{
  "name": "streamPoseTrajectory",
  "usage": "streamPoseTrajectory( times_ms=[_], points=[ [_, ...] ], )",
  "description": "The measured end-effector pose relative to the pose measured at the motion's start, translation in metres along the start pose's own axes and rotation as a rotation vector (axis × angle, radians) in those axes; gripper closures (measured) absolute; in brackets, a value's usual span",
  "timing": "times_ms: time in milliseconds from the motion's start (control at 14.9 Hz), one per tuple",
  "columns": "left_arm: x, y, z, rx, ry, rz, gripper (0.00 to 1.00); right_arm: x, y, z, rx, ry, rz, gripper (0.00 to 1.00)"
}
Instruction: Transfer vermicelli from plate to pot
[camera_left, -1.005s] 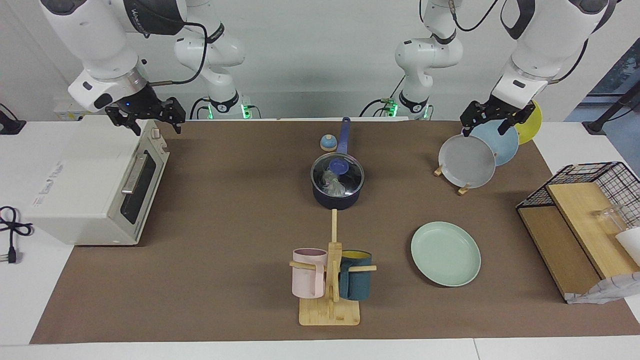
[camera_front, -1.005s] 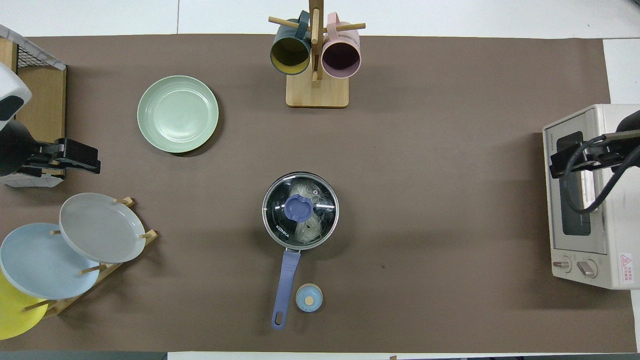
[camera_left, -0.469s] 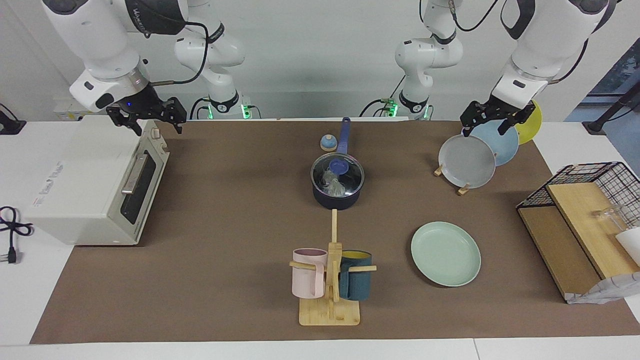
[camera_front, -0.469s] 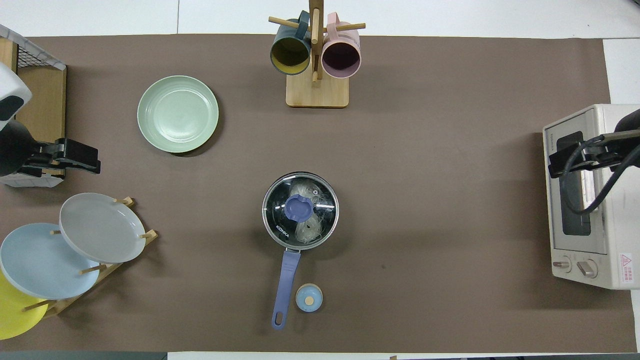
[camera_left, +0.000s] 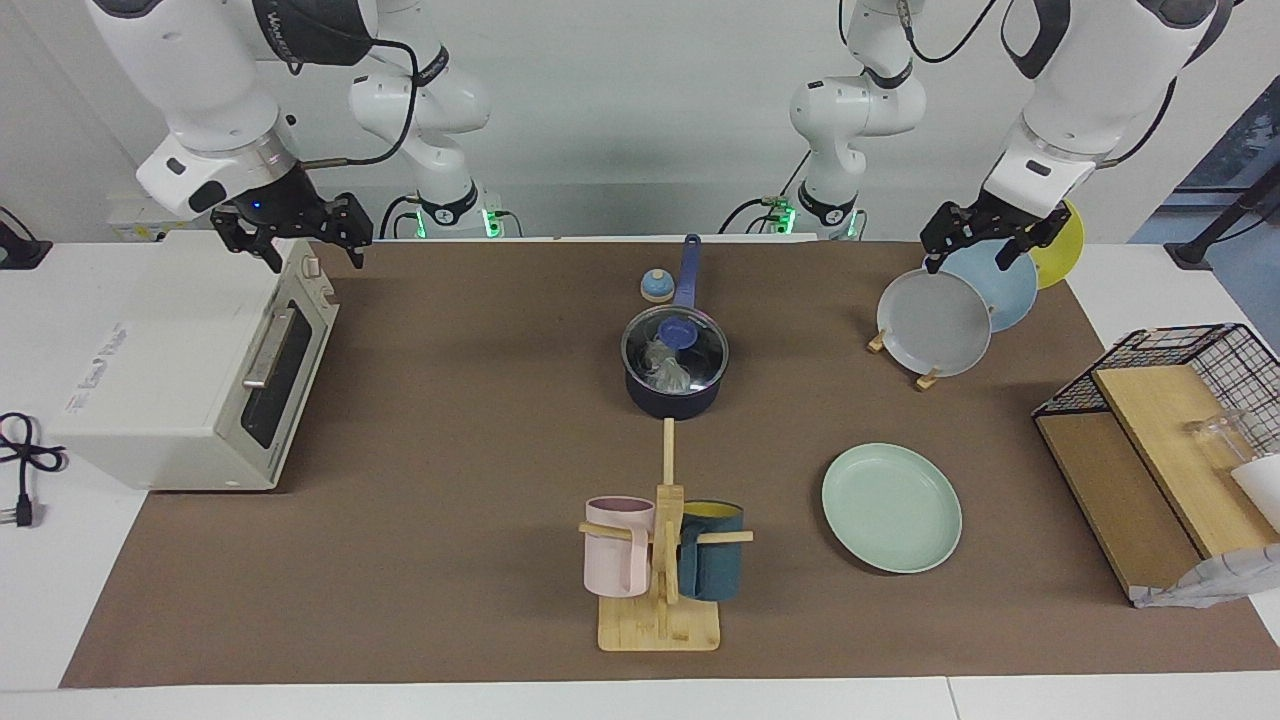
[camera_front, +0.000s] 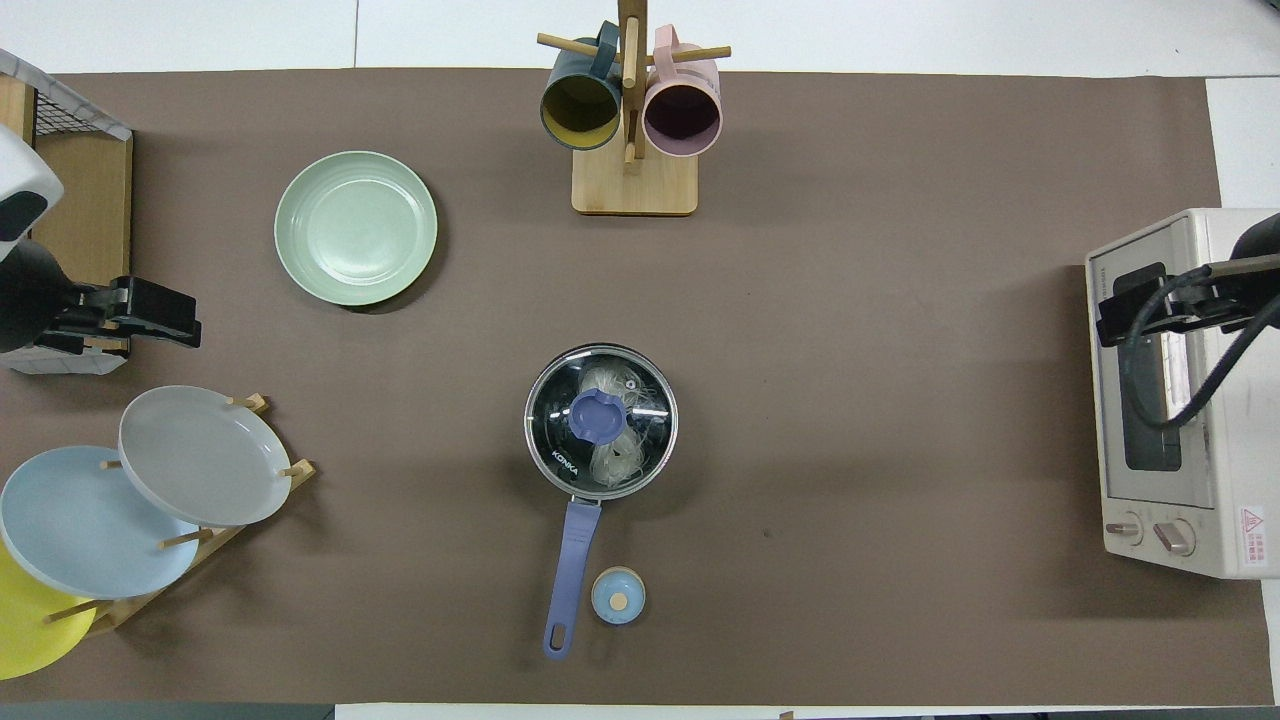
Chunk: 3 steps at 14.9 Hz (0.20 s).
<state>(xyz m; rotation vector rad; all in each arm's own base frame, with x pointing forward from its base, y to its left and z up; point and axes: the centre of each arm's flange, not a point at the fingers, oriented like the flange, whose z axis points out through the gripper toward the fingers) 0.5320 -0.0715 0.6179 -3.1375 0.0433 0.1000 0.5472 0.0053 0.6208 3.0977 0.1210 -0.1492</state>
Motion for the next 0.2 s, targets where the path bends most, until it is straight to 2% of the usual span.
streamPoseTrajectory(
  times_ms=[201],
  points=[
    [0.0000,0.0000,0.0000,0.000,0.000,0.000,0.00,0.0004,0.0000,-0.0004,0.000,0.004,0.000,0.00]
  ],
)
